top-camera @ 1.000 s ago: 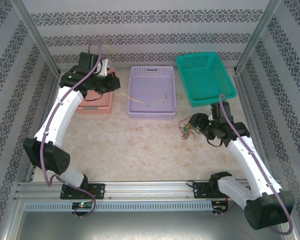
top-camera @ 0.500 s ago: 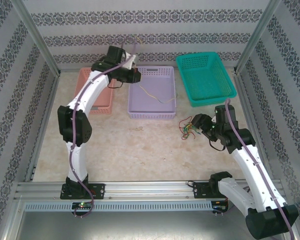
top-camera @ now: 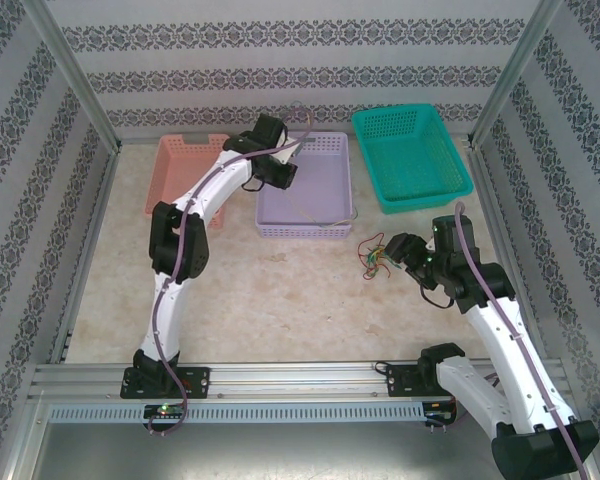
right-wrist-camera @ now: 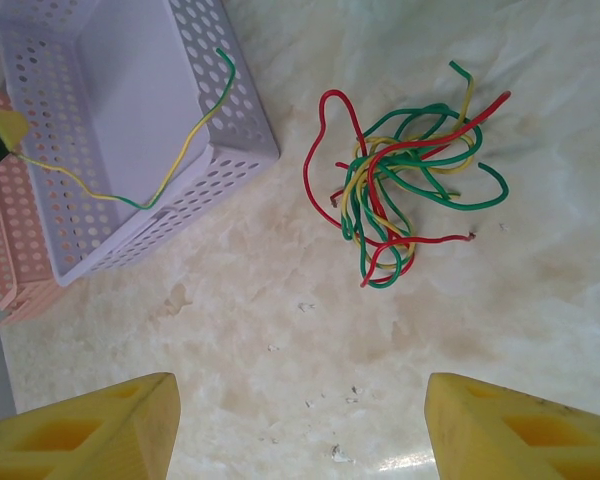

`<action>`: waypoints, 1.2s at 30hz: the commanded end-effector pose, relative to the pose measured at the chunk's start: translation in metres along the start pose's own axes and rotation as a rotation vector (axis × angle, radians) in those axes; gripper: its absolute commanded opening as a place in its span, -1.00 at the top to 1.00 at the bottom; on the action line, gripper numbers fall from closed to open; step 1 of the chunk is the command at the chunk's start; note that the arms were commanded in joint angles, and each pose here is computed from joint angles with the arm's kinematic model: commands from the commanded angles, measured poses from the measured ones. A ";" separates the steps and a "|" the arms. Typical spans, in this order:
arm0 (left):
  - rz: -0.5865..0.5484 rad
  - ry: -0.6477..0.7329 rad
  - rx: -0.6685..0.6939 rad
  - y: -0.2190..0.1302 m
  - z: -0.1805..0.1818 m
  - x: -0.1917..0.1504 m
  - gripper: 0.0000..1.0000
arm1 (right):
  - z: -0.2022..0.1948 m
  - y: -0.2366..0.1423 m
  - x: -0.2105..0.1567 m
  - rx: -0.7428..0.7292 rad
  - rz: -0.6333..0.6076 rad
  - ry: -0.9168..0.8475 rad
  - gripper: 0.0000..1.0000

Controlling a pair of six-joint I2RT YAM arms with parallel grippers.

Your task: Untangle the cables

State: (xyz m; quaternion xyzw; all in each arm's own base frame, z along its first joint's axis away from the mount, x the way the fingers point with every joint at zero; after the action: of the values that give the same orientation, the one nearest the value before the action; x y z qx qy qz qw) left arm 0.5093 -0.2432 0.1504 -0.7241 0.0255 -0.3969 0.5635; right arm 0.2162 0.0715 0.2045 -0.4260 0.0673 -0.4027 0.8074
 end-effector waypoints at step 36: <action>0.392 0.153 0.070 0.023 -0.014 -0.075 0.65 | -0.018 0.017 -0.011 -0.077 0.062 0.052 -0.34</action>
State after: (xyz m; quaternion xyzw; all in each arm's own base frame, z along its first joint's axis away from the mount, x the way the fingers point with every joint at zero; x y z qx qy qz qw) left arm 0.4722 -0.2234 0.0961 -0.6476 0.1640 -0.3480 0.6578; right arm 0.2123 0.0709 0.1816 -0.4443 0.1083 -0.3898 0.7993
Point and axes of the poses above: each hand's point on the last joint's axis, 136 mm out from that joint toward the fingers, its own y axis out along the fingers, its own z axis along the line the jaws close on, x = y × z, the point moved 2 cm from there along -y, back along the fingers, and after that the axes turned 7 degrees about y, right-handed, at the moved point
